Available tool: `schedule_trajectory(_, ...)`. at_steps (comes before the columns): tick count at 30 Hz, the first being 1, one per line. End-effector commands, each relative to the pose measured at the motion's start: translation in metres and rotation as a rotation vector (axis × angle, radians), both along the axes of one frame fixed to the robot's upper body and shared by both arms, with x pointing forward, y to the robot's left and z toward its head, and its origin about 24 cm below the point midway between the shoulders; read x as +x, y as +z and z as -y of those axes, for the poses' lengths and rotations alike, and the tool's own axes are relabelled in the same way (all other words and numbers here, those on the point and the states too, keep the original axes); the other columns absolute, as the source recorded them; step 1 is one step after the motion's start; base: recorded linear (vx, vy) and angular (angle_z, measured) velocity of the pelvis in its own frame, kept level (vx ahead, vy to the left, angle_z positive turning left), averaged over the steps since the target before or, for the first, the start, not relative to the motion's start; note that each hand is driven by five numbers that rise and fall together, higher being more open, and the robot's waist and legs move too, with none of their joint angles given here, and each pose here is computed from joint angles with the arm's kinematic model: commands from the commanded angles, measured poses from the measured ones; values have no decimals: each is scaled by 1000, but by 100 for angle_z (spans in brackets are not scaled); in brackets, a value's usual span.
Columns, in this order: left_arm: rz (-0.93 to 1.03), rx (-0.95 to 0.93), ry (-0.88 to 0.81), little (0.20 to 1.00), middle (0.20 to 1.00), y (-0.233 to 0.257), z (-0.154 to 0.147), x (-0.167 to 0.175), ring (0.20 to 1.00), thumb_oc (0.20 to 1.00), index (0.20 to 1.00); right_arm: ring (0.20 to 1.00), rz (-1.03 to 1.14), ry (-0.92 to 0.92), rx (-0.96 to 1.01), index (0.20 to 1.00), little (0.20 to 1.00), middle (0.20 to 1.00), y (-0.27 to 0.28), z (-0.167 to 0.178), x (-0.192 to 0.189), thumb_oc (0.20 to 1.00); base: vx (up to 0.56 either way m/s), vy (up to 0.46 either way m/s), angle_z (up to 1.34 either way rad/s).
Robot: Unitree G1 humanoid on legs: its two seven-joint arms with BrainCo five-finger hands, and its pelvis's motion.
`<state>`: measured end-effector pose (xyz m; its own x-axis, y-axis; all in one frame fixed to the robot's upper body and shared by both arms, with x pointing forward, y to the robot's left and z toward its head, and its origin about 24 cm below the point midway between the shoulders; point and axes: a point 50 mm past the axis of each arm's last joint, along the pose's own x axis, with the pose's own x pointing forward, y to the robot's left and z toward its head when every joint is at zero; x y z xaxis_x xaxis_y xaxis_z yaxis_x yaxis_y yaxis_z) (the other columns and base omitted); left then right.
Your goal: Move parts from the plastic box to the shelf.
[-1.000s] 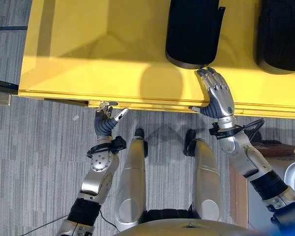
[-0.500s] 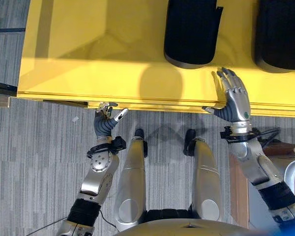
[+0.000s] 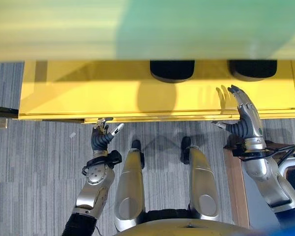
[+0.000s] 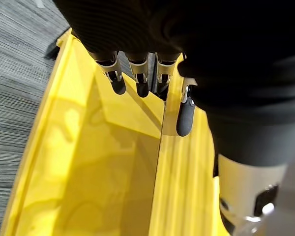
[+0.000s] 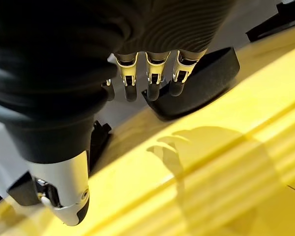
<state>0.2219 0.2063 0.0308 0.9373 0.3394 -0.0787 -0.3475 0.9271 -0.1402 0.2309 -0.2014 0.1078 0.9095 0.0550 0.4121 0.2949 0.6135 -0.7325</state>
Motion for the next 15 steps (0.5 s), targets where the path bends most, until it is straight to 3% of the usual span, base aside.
schedule_trajectory(1,254,54,-35,1000,1000,44,-5,8,1000,1000,1000,1000,47,86,121,1000,1000,1000,17,-1,-2,1000,44,-23,-7)
schedule_trajectory(9,95,14,-24,1000,1000,8,-24,-17,1000,1000,1000,1000,-161,240,616,1000,1000,1000,-6,-5,-2,1000,84,-69,-9)
schedule_trajectory(15,66,-35,-40,1000,1000,-1,-18,-20,1000,1000,1000,1000,-167,318,706,1000,1000,1000,0,-13,6,1000,10,-162,0)
